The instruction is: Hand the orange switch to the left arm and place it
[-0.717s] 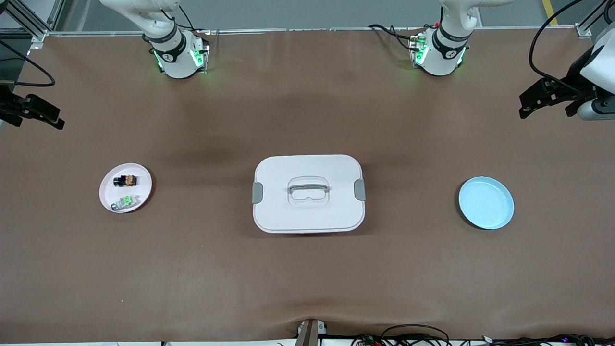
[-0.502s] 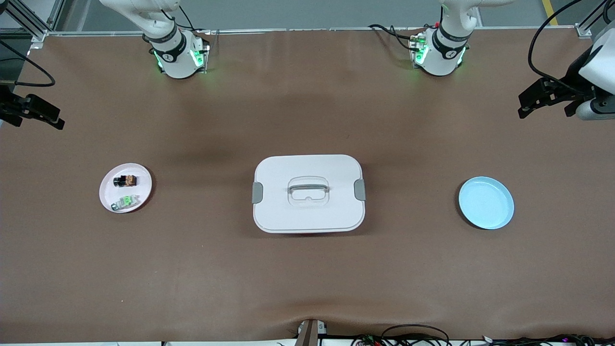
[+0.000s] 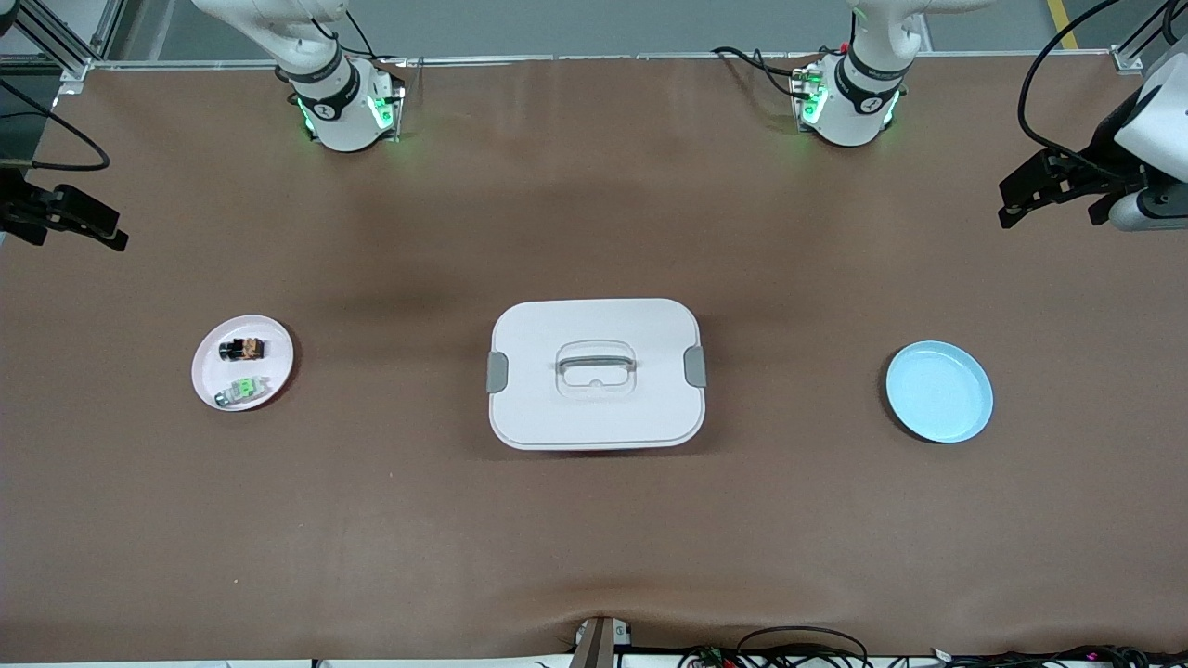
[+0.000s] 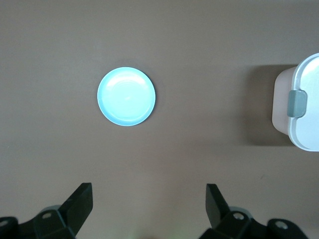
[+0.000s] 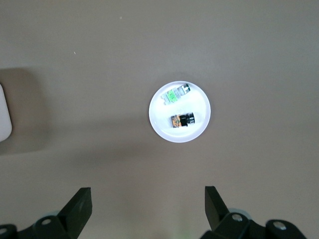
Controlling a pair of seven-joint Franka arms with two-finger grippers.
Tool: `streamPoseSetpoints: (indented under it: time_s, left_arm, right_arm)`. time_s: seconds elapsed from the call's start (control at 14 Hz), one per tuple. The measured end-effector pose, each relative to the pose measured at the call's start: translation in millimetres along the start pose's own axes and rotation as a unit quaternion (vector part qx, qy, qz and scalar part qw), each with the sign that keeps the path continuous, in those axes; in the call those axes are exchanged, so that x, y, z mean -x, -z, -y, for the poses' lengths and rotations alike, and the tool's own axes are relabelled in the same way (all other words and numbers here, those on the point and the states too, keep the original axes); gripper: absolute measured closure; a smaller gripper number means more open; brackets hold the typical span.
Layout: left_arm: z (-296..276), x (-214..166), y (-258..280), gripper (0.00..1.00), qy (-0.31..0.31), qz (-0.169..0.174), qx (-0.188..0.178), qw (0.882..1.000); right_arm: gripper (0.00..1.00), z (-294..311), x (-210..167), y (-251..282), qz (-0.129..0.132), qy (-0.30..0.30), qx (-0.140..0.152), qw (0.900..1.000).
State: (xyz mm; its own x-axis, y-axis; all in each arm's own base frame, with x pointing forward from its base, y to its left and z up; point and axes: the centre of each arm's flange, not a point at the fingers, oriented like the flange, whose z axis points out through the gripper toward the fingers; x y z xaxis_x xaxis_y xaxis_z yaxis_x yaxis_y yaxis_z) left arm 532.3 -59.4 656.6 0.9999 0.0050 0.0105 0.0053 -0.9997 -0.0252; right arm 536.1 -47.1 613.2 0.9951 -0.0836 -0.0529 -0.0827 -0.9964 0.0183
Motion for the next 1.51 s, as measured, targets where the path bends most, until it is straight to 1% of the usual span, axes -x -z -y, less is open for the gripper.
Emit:
streamPoseSetpoints:
  time_s: [0.14, 0.5, 0.72, 0.86, 1.15, 1.36, 1.51]
  left_arm:
    - [-0.2, -0.9, -4.7, 0.0, 0.0, 0.009, -0.001, 1.0]
    - [-6.6, -4.2, -17.1, 0.0, -0.006, 0.028, -0.002, 1.0]
    - [-11.3, -12.4, -33.0, 0.0, -0.01, 0.043, -0.002, 0.999]
    - [-13.8, -14.1, -35.8, 0.0, -0.012, 0.045, -0.002, 0.999]
    - [-19.9, -13.8, -32.8, 0.0, -0.015, 0.041, -0.002, 0.999]
    - [-18.9, -14.0, -30.3, 0.0, -0.014, 0.038, -0.002, 0.999]
    - [-18.1, -13.8, -28.2, 0.0, -0.014, 0.036, -0.001, 0.999]
  right_arm:
    - [0.0, -1.7, -5.6, -15.2, 0.02, -0.002, 0.0, 1.0]
    - [0.0, -6.2, -14.4, -56.6, 0.061, -0.005, 0.0, 0.998]
    - [0.0, -10.0, -18.1, -94.9, 0.079, -0.004, 0.0, 0.997]
    - [0.0, -20.2, -20.2, -122.5, 0.074, 0.002, -0.002, 0.997]
    - [0.0, -52.2, -17.0, -197.8, 0.046, 0.027, -0.007, 0.999]
    - [0.0, -53.5, -15.2, -248.7, 0.029, 0.029, -0.006, 0.999]
    - [0.0, -55.2, -24.6, -286.1, 0.017, 0.029, -0.005, 0.999]
